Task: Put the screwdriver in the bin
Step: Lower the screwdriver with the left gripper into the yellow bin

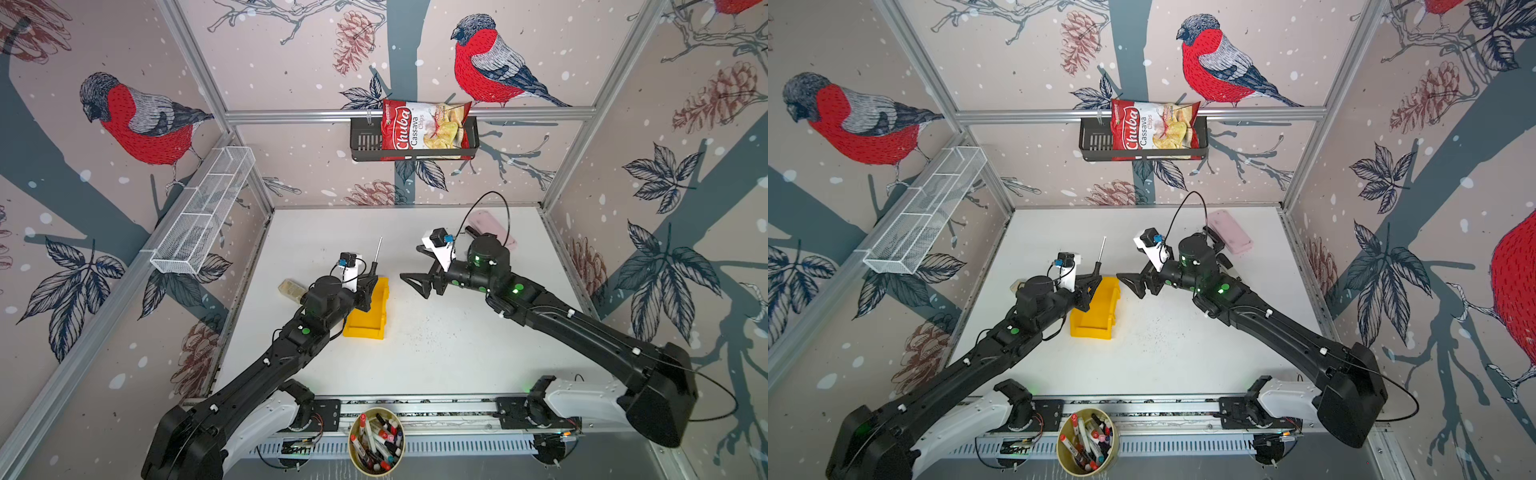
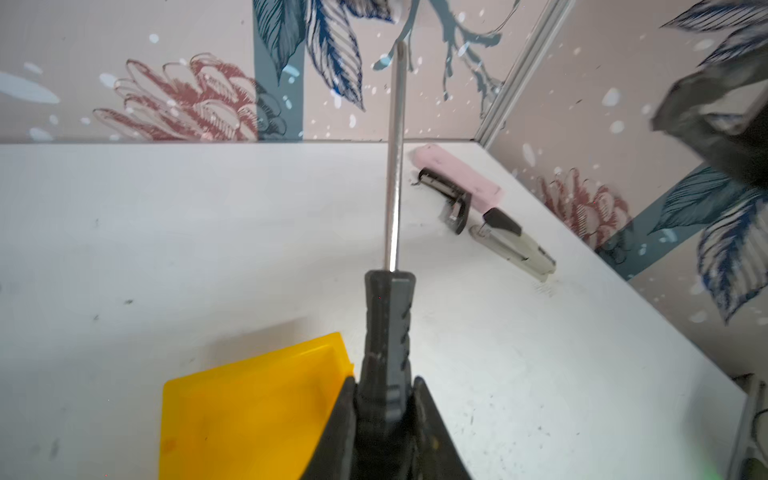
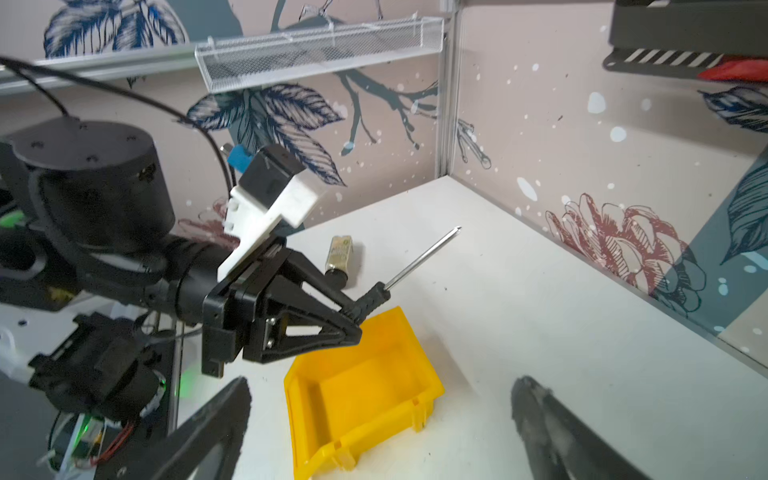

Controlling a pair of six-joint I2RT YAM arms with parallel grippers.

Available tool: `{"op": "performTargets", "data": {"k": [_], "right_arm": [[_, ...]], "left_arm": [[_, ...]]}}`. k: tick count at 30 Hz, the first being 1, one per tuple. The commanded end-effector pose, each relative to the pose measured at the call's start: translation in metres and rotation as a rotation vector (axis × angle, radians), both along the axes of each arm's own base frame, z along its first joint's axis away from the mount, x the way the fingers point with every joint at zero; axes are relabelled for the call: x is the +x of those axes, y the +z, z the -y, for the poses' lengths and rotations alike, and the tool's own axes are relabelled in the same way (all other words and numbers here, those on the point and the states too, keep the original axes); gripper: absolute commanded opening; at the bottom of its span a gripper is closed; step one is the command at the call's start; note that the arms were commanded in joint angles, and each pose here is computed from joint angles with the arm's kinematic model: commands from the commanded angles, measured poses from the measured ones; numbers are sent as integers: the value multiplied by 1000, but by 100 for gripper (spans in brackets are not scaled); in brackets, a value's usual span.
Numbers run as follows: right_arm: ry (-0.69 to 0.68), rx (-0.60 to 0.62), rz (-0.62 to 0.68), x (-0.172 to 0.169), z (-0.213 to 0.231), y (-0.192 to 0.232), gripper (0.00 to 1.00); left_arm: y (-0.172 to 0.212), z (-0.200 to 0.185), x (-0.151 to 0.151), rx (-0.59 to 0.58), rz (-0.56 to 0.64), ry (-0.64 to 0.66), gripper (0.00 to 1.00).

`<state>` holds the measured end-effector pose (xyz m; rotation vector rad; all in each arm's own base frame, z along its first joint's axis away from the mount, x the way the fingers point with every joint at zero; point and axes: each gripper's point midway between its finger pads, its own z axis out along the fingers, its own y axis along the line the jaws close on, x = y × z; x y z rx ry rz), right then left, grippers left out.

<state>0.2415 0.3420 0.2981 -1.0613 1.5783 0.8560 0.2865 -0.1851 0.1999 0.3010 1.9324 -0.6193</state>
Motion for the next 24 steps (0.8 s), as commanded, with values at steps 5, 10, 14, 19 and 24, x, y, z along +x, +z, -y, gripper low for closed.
{"op": "performTargets", "data": {"k": [5,10,14,19,24], "right_arm": [[62,-152,32,-10,-10,-35,99],[77,-206,30,-14,-12,-50,99],[78,-230,14,-16,-9,-64,99],[112,-250,12,-23,-10,-75,99],[131,-267,12,-26,-14,-82,99]], "left_arm": [[-52,-30,-3,166,-144,120,0],[-76,-36,-12,200,-242,136,0],[-88,-39,-21,203,-302,137,0],[-101,-36,-32,203,-364,102,0],[-114,-31,-42,220,-418,56,0]]}}
